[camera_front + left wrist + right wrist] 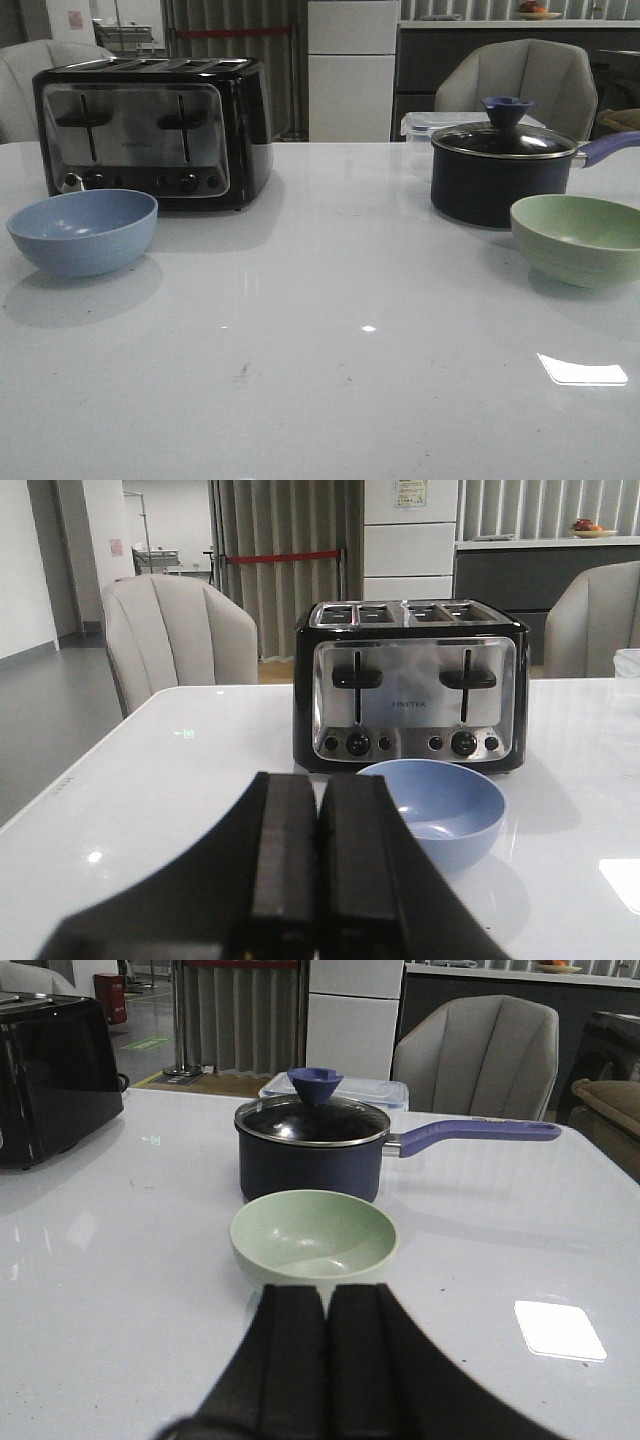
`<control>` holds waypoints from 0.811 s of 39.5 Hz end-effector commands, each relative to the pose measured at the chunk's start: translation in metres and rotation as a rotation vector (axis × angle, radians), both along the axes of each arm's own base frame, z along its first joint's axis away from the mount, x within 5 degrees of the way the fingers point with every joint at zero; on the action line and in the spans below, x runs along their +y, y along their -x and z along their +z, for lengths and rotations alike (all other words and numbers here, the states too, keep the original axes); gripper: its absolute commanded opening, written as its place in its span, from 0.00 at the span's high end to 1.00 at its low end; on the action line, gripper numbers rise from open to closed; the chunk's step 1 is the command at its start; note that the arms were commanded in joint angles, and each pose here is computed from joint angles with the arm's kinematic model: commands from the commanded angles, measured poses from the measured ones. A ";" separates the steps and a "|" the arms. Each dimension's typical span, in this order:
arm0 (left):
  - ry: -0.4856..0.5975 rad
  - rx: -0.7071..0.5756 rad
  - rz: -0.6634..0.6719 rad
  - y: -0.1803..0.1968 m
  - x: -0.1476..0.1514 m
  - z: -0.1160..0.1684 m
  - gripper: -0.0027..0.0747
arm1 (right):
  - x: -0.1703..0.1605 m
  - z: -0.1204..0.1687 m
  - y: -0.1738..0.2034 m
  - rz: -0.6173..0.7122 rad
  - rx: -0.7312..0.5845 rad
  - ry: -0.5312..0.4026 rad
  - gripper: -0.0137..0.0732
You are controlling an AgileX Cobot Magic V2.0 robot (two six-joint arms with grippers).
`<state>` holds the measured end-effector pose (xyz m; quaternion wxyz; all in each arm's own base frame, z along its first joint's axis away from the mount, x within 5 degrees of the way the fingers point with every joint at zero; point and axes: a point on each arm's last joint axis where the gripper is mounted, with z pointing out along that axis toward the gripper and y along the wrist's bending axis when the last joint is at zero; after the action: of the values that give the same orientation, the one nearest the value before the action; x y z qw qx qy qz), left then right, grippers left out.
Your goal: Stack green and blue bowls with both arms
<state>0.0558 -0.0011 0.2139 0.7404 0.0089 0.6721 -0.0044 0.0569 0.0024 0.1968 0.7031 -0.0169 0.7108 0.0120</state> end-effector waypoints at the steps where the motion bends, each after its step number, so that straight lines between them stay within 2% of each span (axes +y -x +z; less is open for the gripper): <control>1: 0.019 -0.132 -0.003 0.003 0.000 0.009 0.84 | -0.001 0.016 0.003 -0.014 -0.168 0.001 0.82; 5: 0.021 -0.210 -0.003 0.005 0.000 0.018 0.84 | -0.001 0.027 0.005 -0.015 -0.227 -0.001 0.82; 10: 0.022 -0.288 -0.003 0.011 0.000 0.040 0.84 | -0.001 0.056 0.012 -0.013 -0.273 -0.003 0.82; 16: 0.024 -0.387 -0.004 0.027 0.001 0.085 0.84 | -0.001 0.098 0.027 -0.010 -0.314 -0.004 0.82; 23: 0.023 -0.334 -0.006 0.041 0.001 0.124 0.84 | -0.001 0.135 0.027 -0.004 -0.234 0.000 0.82; 32: 0.018 -0.110 -0.007 0.033 0.000 0.160 0.84 | 0.000 0.164 0.002 0.002 -0.025 0.009 0.82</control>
<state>0.0179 -0.0003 0.3545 0.7845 0.0082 0.6201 -0.0046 0.0453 0.0030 0.3390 0.7082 -0.0219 0.7056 0.0152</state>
